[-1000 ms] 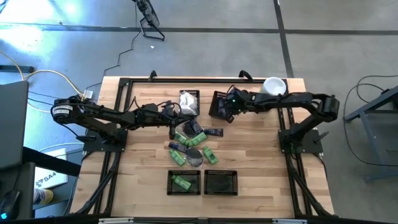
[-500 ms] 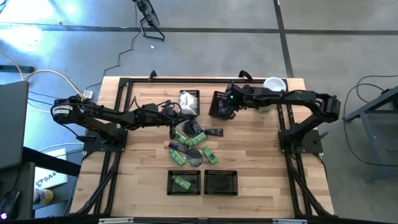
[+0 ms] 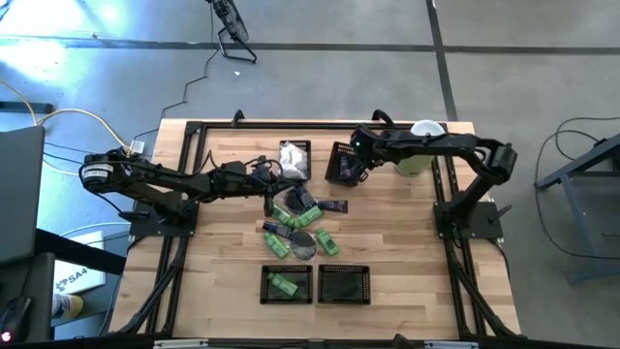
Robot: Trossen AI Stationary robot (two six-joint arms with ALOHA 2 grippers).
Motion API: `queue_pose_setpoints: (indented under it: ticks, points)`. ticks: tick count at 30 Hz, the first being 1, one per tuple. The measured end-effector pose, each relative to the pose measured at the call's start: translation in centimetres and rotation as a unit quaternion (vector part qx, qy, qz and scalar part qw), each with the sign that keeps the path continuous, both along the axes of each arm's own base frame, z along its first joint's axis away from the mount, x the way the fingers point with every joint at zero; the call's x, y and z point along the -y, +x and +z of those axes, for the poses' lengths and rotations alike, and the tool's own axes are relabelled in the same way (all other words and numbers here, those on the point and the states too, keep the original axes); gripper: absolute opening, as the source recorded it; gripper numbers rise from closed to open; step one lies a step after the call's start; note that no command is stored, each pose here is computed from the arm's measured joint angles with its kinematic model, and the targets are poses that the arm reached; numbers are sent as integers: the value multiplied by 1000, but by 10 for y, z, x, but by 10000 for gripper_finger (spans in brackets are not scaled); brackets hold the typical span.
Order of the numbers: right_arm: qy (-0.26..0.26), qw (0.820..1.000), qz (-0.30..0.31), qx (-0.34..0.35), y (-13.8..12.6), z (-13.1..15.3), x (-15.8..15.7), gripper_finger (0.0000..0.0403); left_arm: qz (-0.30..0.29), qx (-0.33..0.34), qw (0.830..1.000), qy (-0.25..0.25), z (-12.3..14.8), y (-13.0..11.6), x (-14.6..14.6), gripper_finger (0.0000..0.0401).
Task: Pick & Place Travel size toiletries
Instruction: Put the blue shave cream into the top right black bin
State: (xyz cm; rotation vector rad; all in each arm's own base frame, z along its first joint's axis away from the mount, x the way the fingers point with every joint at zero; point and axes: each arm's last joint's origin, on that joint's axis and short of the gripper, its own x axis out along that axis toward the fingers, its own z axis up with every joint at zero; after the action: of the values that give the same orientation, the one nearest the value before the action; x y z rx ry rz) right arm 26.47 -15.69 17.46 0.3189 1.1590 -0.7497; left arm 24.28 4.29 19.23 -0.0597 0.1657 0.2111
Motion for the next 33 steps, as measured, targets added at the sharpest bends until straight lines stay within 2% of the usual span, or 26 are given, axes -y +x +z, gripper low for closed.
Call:
queue_pose_setpoints:
  ticks: [6, 11, 14, 20, 22, 26, 30, 33]
  points:
    - [-26, 999, 3, 30, 3, 1, 13, 3, 0, 0, 1000, 0, 0, 0, 0, 6]
    - [1, 996, 23, 82, 4, 3, 21, 3, 0, -7, 1000, -1, -1, 0, 0, 6]
    - [-9, 997, 16, 71, 3, 2, 22, 3, 0, -12, 1000, -2, -2, 0, 0, 6]
    - [-87, 996, -2, 4, -2, 11, 16, 3, 0, -10, 1000, -1, -2, 0, 0, 6]
    - [-95, 995, 12, 25, -1, 21, 12, 3, -1, -12, 1000, 5, -2, 0, 0, 6]
    - [-74, 992, 57, 81, 2, 40, -4, 3, -1, -11, 1000, 7, -2, 0, 0, 6]
    - [-26, 981, 138, 136, 7, 54, -28, 3, -1, -9, 1000, 8, -1, 0, 0, 6]
    - [-10, 972, 190, 141, 15, 54, -47, 3, -1, -10, 1000, 8, -1, 0, 0, 6]
